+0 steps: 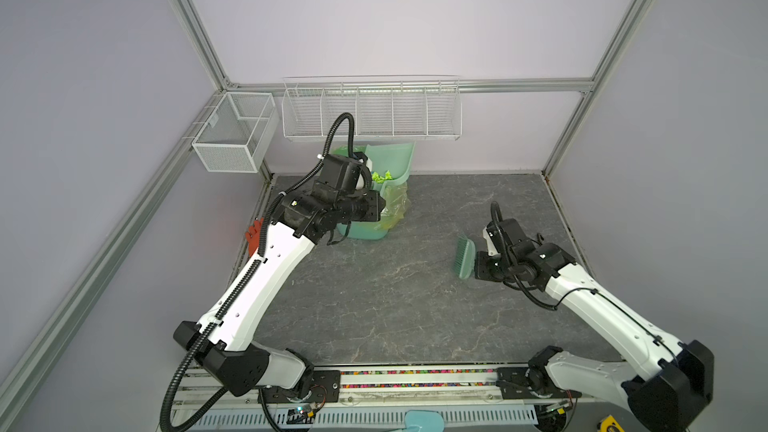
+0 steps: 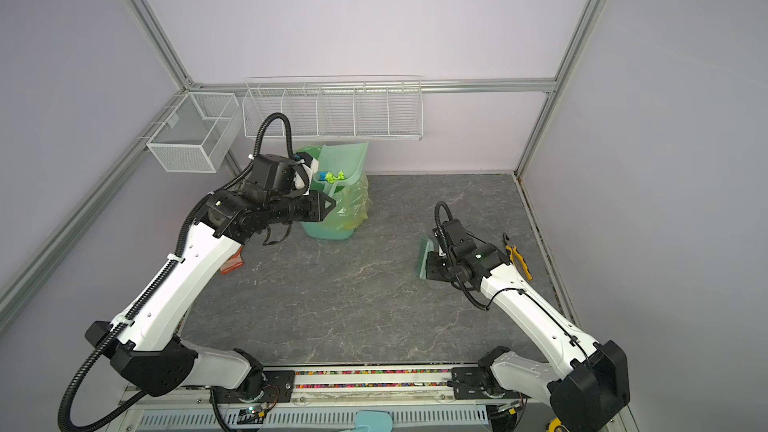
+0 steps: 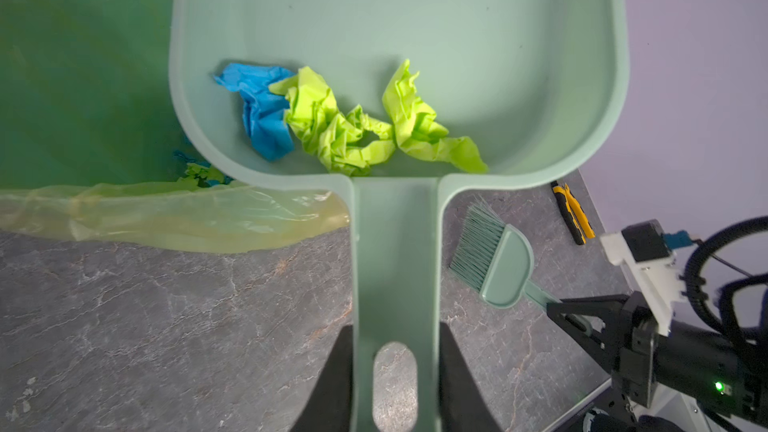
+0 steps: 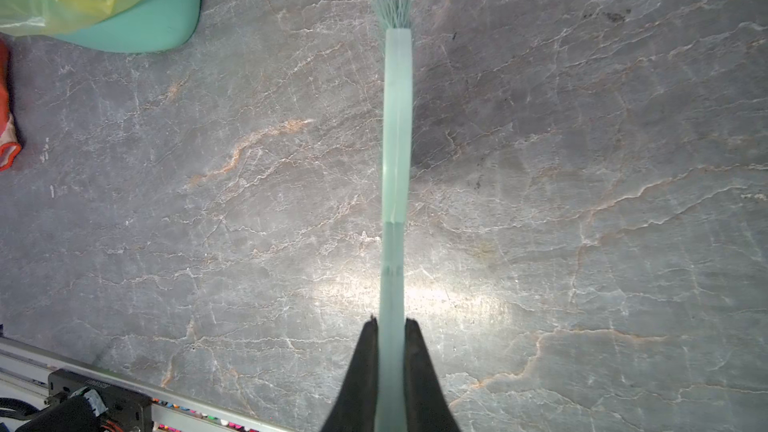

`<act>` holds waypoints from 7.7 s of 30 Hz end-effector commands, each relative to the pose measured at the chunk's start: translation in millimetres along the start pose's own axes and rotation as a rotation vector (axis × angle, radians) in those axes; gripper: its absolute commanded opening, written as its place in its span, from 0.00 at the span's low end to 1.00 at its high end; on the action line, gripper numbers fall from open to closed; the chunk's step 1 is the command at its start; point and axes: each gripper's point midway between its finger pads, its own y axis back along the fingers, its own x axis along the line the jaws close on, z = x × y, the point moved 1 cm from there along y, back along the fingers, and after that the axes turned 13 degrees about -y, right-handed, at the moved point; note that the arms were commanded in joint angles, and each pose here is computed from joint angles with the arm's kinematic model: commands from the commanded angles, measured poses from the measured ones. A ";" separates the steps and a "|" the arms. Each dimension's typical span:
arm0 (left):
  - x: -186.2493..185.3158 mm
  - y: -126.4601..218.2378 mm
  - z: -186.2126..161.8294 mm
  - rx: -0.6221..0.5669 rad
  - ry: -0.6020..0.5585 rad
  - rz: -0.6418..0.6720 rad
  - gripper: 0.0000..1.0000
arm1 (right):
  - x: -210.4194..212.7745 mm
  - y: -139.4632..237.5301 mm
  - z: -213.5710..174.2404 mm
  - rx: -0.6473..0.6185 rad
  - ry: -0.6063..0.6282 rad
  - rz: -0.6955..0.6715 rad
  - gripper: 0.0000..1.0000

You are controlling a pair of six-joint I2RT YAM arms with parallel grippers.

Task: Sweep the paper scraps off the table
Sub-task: 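Carry the loaded dustpan over the green bin with the left gripper, then tip the dustpan into the green bin with the left gripper, then bring the empty dustpan back down toward the right gripper with the left gripper, then move the brush onto the dustpan with right gripper while left holds dustpan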

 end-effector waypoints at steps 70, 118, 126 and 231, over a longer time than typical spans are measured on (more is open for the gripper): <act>79.3 10.7 43.5 -0.355 0.911 -1.136 0.00 | 27.3 26.6 15.9 -0.055 -0.028 0.124 0.07; -63.2 21.7 -25.4 -0.029 0.034 -0.402 0.00 | -22.3 51.2 54.6 -0.196 -0.209 0.115 0.07; -93.1 4.1 -46.9 0.044 -0.108 -0.356 0.00 | -27.1 49.1 69.3 -0.204 -0.264 0.141 0.07; -64.9 -275.4 -150.6 0.350 -0.438 0.066 0.00 | 81.7 -76.8 108.2 -0.082 -0.209 0.598 0.07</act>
